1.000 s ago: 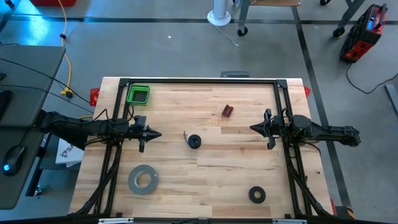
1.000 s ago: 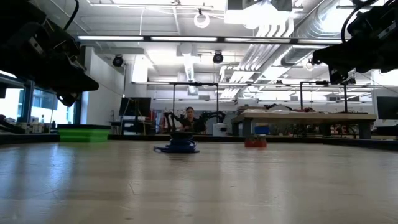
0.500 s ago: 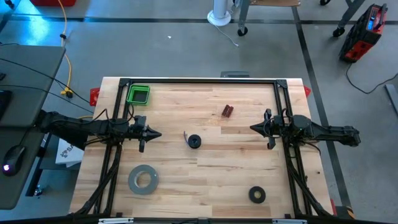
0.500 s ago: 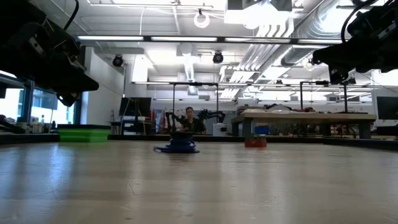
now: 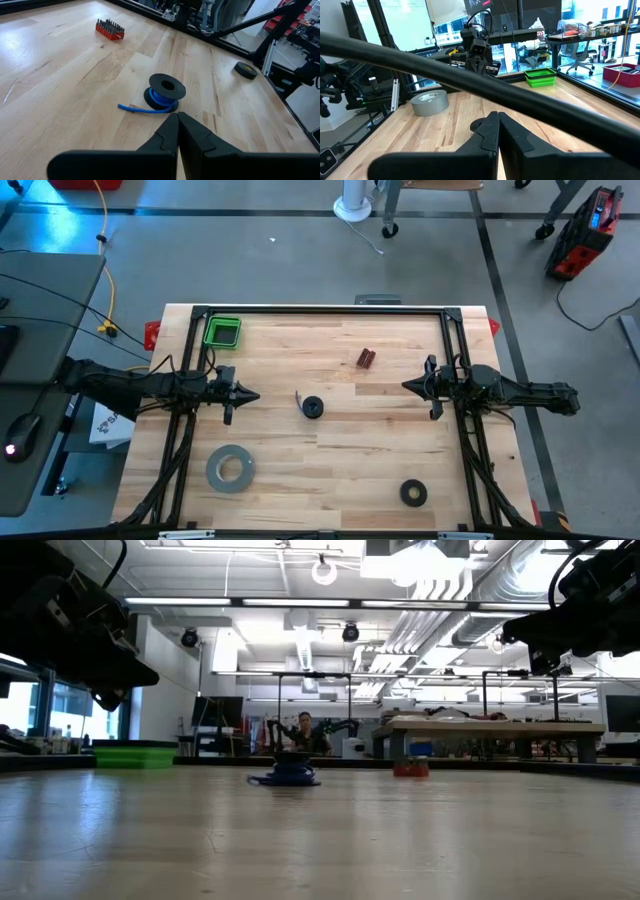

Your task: Coil cords

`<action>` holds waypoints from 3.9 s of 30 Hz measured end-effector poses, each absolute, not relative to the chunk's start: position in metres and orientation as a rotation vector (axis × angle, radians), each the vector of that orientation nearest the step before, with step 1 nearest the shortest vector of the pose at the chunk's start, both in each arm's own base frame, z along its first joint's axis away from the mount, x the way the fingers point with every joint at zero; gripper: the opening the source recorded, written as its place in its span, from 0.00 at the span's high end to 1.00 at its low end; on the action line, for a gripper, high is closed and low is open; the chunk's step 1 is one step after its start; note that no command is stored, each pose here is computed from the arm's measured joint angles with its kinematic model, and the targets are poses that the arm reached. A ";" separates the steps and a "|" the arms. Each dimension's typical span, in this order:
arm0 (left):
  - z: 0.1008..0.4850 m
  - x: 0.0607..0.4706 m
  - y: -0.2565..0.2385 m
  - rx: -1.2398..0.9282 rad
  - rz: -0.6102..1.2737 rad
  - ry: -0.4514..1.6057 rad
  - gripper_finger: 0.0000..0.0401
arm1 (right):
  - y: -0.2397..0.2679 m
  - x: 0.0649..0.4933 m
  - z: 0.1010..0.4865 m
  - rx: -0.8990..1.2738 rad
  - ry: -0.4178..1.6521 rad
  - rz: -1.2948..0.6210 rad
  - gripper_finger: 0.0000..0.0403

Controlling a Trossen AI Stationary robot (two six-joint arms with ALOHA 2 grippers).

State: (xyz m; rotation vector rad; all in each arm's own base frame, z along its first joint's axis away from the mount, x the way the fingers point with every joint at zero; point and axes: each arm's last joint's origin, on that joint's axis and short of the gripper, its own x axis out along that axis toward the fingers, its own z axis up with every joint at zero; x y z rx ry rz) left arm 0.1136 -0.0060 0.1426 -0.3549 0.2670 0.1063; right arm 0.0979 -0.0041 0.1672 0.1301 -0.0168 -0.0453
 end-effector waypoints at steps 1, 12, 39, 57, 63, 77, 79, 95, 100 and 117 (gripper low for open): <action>0.143 0.114 -0.006 -0.355 0.106 0.267 1.00 | -0.004 0.098 0.167 0.130 -0.017 -0.046 1.00; 0.143 0.114 -0.006 -0.355 0.107 0.267 1.00 | -0.004 0.098 0.167 0.130 -0.017 -0.046 1.00; 0.143 0.114 -0.006 -0.355 0.106 0.267 1.00 | -0.004 0.098 0.167 0.130 -0.017 -0.046 1.00; 0.143 0.114 -0.006 -0.355 0.106 0.267 1.00 | -0.016 0.056 0.269 0.411 -0.962 -0.386 1.00; 0.143 0.114 -0.006 -0.355 0.106 0.267 1.00 | -0.016 0.102 0.289 0.467 -0.444 -0.388 1.00; 0.166 0.117 -0.004 -0.480 0.143 0.000 1.00 | -0.019 0.188 0.330 0.646 -0.232 -0.394 1.00; 0.177 0.116 -0.001 -0.620 0.192 -0.146 1.00 | -0.019 0.195 0.341 0.626 -0.241 -0.393 1.00; 0.204 0.145 0.004 -0.998 0.289 0.091 0.96 | -0.024 0.197 0.391 0.444 -0.038 -0.598 1.00; 0.189 0.159 0.003 -1.139 0.332 0.388 0.83 | -0.025 0.185 0.382 0.478 0.203 -0.612 1.00; 0.151 0.243 0.002 -1.494 0.458 0.449 0.48 | -0.018 0.169 0.322 0.551 0.619 -0.510 1.00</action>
